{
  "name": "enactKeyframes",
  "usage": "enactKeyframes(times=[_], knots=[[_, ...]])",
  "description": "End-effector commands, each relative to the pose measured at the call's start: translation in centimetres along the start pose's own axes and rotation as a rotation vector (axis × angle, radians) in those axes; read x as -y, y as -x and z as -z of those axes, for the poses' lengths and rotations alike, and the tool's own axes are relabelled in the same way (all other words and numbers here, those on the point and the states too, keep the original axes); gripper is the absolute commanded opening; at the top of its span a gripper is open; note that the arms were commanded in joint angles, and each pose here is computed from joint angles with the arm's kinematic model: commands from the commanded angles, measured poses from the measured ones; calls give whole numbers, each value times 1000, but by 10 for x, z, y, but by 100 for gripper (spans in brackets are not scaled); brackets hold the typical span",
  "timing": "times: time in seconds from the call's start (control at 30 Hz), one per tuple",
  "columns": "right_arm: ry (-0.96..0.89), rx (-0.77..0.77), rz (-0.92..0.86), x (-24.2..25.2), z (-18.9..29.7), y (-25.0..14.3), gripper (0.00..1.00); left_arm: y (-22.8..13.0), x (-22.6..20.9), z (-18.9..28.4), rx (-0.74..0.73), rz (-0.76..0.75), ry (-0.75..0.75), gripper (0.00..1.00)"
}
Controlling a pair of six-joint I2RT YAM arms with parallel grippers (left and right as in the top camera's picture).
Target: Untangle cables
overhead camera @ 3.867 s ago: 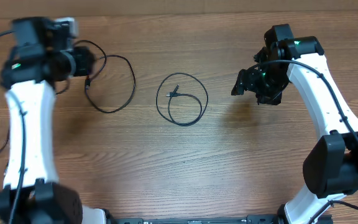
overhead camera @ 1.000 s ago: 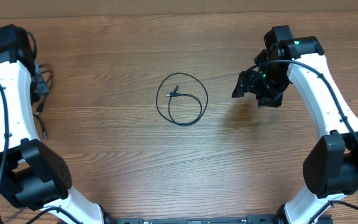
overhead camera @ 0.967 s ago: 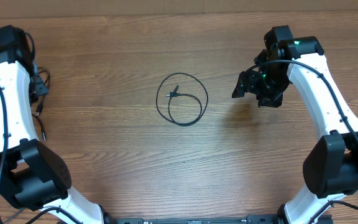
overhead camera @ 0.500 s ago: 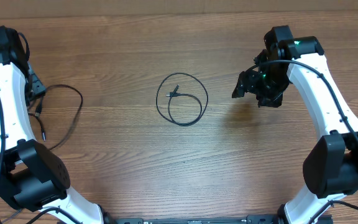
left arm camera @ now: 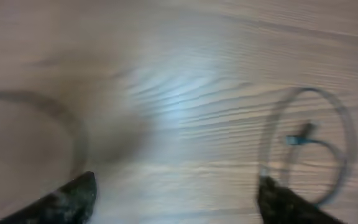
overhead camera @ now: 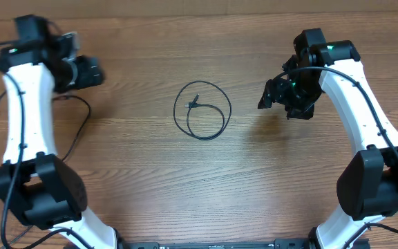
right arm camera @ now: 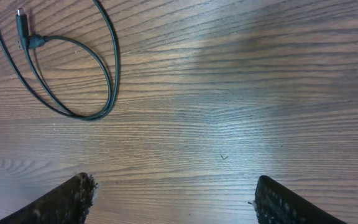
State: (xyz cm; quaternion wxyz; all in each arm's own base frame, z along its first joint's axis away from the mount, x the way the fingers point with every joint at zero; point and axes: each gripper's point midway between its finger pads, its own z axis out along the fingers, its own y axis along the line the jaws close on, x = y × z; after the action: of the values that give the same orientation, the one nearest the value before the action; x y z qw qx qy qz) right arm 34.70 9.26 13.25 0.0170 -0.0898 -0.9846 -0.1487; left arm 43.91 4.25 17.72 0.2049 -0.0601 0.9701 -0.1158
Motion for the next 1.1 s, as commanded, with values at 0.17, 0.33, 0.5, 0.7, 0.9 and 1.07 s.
enactKeyframes(times=[0.17, 0.33, 0.5, 0.7, 0.9, 1.07], knots=[[-33, 15, -42, 9, 8, -2, 82, -7, 145, -16, 11, -327, -235, 100], [-70, 15, -191, 37, 16, 0, 92, -38, 215, -34, -42, -473, -307, 100], [-69, 11, -308, 74, 27, 2, 100, -70, 252, -61, -111, -570, -298, 91], [-67, 7, -337, 93, 33, 2, 100, -107, 254, -108, -231, -641, -177, 84], [-66, 12, -338, 94, 33, 3, 100, -113, 209, -148, -265, -625, 170, 78], [-66, 13, -338, 94, 33, 3, 100, -110, 190, -161, -260, -512, 259, 77]])
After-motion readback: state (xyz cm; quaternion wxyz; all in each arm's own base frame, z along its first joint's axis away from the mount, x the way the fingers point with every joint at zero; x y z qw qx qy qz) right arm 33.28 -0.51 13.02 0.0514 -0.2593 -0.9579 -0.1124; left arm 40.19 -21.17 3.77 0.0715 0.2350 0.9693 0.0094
